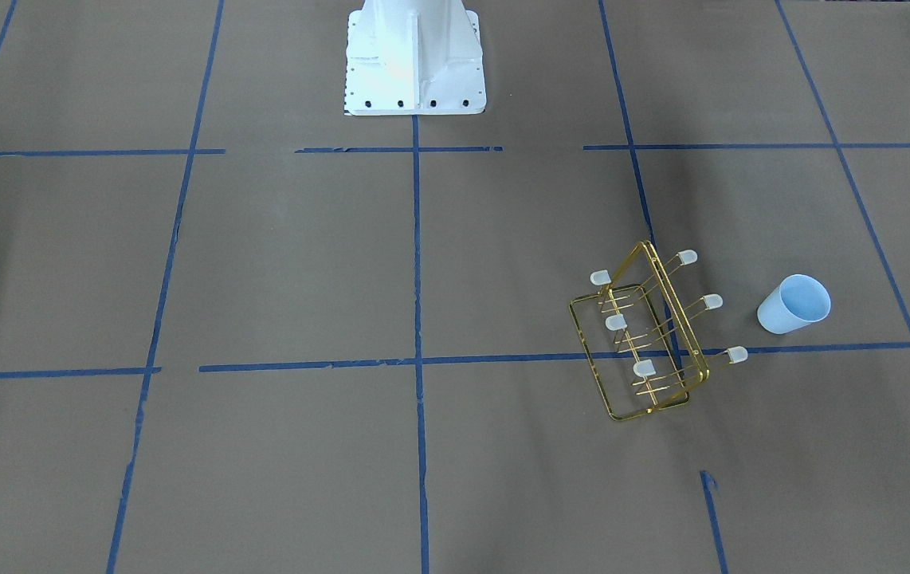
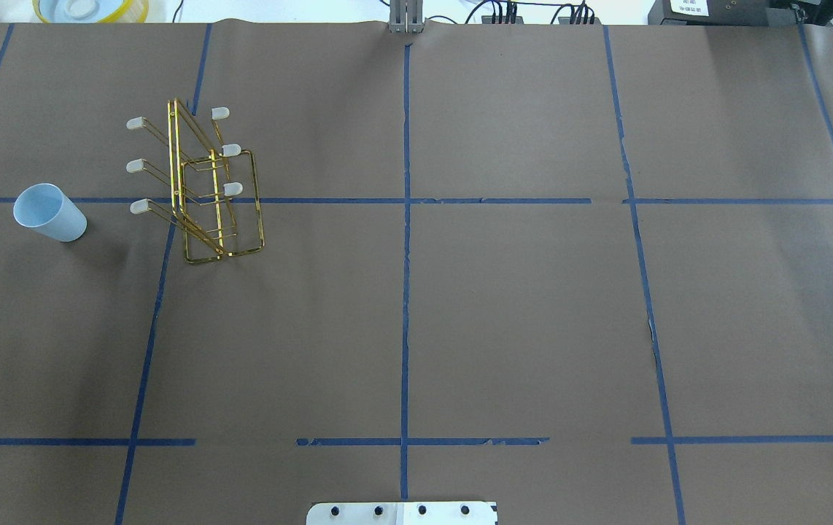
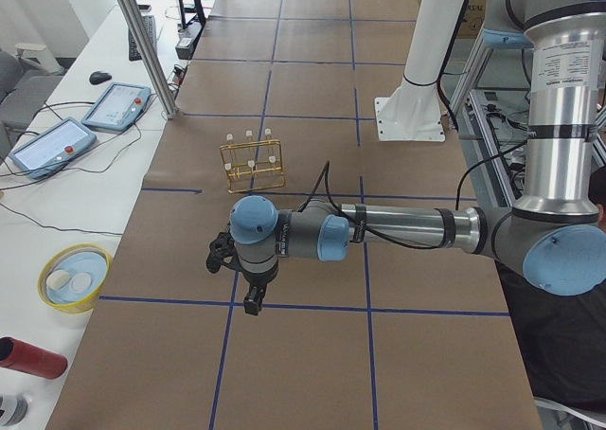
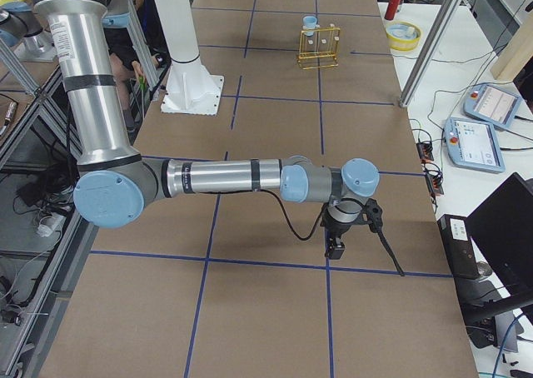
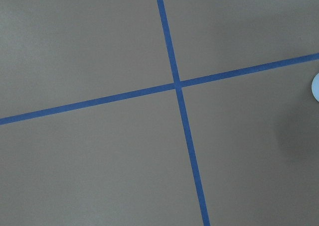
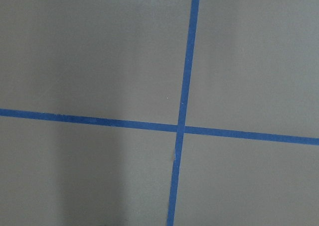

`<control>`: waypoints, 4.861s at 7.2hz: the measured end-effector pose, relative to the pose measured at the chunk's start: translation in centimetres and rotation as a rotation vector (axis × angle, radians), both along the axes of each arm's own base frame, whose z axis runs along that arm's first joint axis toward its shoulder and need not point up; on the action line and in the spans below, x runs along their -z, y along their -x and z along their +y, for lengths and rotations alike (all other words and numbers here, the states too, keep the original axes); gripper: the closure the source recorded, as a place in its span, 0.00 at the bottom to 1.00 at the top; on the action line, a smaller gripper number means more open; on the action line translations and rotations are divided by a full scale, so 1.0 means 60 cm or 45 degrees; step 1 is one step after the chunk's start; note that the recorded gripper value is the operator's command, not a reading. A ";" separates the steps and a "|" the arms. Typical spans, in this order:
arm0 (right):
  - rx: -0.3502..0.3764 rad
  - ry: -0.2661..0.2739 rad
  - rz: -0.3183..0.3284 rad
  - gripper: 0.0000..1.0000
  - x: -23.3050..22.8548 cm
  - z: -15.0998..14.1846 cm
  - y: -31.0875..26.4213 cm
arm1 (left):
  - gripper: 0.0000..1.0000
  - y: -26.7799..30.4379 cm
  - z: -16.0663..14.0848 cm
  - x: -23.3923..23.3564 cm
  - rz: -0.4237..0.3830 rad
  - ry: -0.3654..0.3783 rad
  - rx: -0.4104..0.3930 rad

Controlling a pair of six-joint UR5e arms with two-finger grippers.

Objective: Hang cup on cup holder

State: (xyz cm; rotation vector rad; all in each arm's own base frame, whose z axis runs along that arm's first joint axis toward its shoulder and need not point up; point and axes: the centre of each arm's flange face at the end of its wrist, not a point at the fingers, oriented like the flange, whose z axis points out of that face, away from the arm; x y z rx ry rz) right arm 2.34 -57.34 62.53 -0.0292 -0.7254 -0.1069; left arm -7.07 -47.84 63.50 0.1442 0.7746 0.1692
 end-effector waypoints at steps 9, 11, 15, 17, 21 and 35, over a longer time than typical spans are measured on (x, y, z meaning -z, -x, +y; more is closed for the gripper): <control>0.000 0.000 0.000 0.00 0.000 0.000 0.000 | 0.00 -0.002 -0.017 0.026 0.002 -0.058 0.006; 0.000 0.000 0.000 0.00 0.000 0.000 0.000 | 0.00 -0.003 -0.024 0.036 -0.002 -0.077 0.005; 0.000 0.000 0.000 0.00 0.000 0.000 0.000 | 0.00 -0.005 -0.060 0.078 0.026 -0.122 0.094; 0.000 0.000 0.000 0.00 0.000 0.000 0.000 | 0.00 -0.019 -0.064 0.091 0.097 -0.012 0.202; -0.001 0.001 0.000 0.00 0.000 0.000 0.000 | 0.00 -0.144 -0.066 0.198 0.212 0.018 0.324; 0.000 0.000 0.000 0.00 0.000 0.000 0.000 | 0.00 -0.471 0.147 0.196 0.227 -0.516 1.141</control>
